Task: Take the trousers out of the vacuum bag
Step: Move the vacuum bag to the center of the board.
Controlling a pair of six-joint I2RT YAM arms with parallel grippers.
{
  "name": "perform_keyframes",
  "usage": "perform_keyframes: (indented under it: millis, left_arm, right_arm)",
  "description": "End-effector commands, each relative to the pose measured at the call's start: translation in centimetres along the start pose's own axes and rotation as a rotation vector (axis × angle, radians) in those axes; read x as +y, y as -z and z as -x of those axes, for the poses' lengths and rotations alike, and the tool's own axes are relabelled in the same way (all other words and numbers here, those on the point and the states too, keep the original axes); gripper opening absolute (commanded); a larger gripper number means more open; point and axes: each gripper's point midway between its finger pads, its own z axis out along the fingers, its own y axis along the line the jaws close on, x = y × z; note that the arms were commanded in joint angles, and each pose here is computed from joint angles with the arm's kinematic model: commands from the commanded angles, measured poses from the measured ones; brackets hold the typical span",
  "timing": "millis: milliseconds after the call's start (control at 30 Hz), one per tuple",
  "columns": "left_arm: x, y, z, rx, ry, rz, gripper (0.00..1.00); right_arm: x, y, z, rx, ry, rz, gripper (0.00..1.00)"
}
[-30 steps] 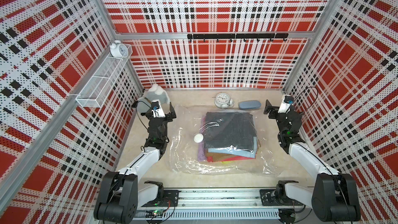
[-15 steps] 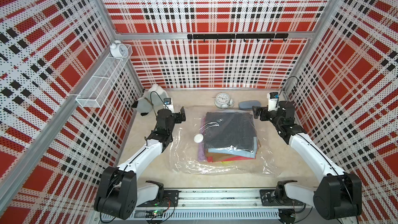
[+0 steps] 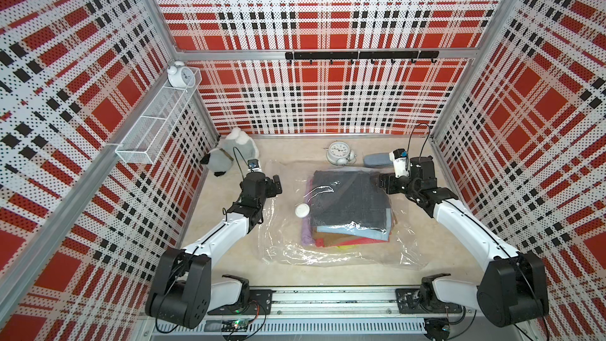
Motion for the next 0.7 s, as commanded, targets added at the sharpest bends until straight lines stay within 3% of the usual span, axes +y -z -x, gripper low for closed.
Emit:
perform_keyframes:
  millis: [0,133,333,533,667]
  left_arm:
    - [-0.7,-0.1,-1.9,0.046,0.037,-0.055,0.99]
    - [-1.0,-0.2,-3.2,0.069,0.041,-0.084,0.98]
    - [-2.0,-0.7,-4.4,0.109,0.043,-0.144,0.86]
    - [-4.6,-0.8,-5.2,0.148,0.024,-0.238,0.69]
    - [-5.5,-0.8,-5.2,0.153,0.017,-0.276,0.46]
  right_arm:
    - [0.6,-0.5,-1.1,0.041,-0.023,0.036,0.99]
    - [0.5,-1.0,-1.9,0.064,-0.041,0.038,0.98]
    - [0.5,-2.1,-3.1,0.101,-0.07,0.059,0.89]
    - [0.8,-2.7,-3.6,0.115,-0.096,0.088,0.53]
    - [0.8,-2.6,-3.3,0.107,-0.102,0.083,0.23]
